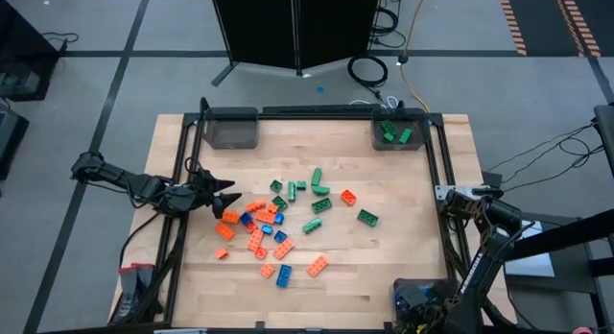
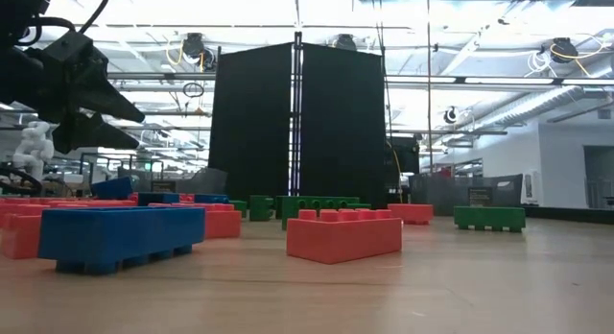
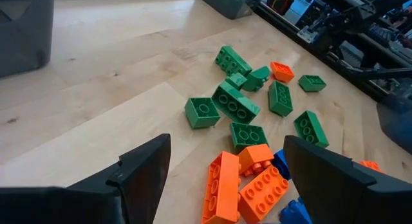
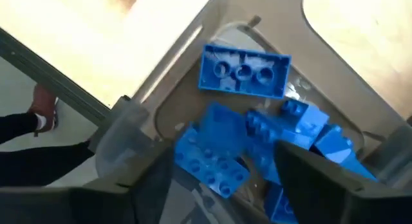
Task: Sort blocks
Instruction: Put the blue game piece into the bottom black bin
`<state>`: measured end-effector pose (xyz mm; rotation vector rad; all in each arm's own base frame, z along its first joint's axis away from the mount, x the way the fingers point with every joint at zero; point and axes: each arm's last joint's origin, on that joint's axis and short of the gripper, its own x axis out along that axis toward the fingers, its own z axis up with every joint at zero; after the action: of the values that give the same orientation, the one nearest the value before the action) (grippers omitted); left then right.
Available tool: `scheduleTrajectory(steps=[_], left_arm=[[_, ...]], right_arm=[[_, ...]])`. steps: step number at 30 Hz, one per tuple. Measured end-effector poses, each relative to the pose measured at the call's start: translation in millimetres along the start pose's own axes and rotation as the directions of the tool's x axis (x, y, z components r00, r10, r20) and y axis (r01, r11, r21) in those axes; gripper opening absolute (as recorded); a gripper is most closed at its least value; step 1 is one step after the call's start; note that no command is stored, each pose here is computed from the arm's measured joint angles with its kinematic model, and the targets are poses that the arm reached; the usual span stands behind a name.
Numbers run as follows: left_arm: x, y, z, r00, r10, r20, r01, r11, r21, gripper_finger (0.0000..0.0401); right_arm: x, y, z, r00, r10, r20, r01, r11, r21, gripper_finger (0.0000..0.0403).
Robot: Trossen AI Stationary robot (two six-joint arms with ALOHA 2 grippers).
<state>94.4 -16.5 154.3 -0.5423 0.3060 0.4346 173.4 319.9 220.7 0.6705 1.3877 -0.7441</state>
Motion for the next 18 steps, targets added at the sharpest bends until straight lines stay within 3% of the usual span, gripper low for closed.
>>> scheduleTrajectory(steps=[8, 13, 18], left_arm=[[0.0, -1.1, -1.1, 0.999, -0.038, -0.039, 0.038, 0.999, 0.010, 0.0303], [-0.6, -4.5, -3.7, 0.980, -0.144, -0.140, 0.156, 0.984, 0.081, 0.0303], [0.6, -5.3, -5.4, 0.974, -0.150, -0.168, 0.176, 0.973, 0.150, 0.0303]], right_arm=[[-5.9, -0.8, 4.3, 0.999, -0.001, -0.039, 0.002, 1.000, 0.019, 0.0266], [-13.4, -3.3, 18.4, 1.000, -0.016, -0.020, 0.016, 1.000, -0.010, 0.0257], [-21.8, -10.1, 35.6, 0.998, -0.058, 0.039, 0.060, 0.997, -0.050, 0.0256]])
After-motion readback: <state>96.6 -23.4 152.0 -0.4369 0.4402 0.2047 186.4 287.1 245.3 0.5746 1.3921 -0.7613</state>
